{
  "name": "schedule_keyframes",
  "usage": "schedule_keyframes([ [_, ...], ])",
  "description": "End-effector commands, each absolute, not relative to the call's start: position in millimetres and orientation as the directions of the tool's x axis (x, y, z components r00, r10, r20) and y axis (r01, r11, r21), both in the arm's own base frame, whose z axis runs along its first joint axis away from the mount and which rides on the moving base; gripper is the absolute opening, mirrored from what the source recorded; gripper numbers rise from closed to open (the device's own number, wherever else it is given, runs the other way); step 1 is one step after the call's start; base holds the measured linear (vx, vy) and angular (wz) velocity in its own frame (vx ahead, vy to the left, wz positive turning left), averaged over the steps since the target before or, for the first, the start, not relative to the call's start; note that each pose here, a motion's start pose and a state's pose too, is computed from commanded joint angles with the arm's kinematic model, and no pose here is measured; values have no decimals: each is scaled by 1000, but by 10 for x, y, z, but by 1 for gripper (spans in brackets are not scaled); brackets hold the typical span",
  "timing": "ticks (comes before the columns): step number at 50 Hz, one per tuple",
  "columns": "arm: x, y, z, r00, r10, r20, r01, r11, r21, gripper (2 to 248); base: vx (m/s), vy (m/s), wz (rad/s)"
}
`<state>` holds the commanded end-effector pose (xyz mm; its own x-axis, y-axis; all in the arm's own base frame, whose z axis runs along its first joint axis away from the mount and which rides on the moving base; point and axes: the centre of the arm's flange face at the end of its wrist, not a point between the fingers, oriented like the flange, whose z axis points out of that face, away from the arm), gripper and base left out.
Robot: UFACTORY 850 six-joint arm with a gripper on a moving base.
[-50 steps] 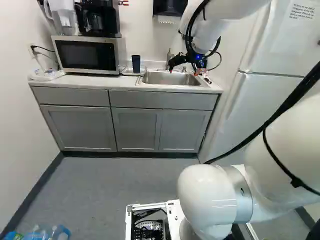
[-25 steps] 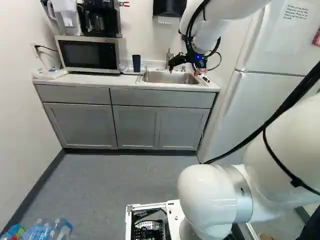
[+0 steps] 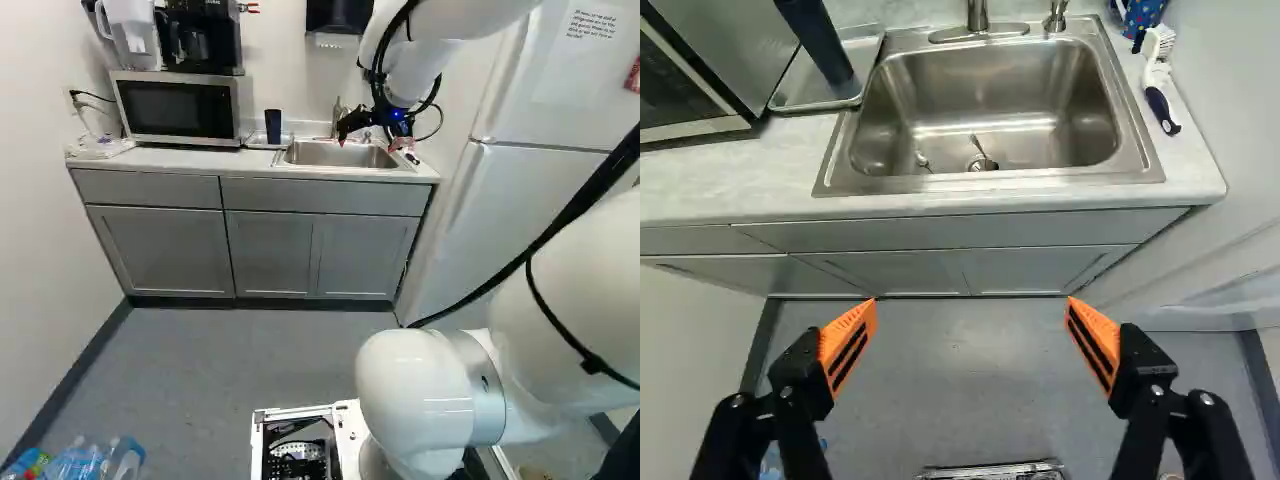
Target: Rinse the cup and place it in the tray
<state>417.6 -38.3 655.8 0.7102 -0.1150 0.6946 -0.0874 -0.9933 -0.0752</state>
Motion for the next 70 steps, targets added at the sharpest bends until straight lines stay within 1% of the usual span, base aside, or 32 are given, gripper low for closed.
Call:
schedule_keyframes([
  [35,4175,-375,6434,699,-112,706,-90,-994,-69,247,0,0,0],
  [70,4129,-338,5958,653,-99,751,-95,-994,-48,247,0,0,0],
])
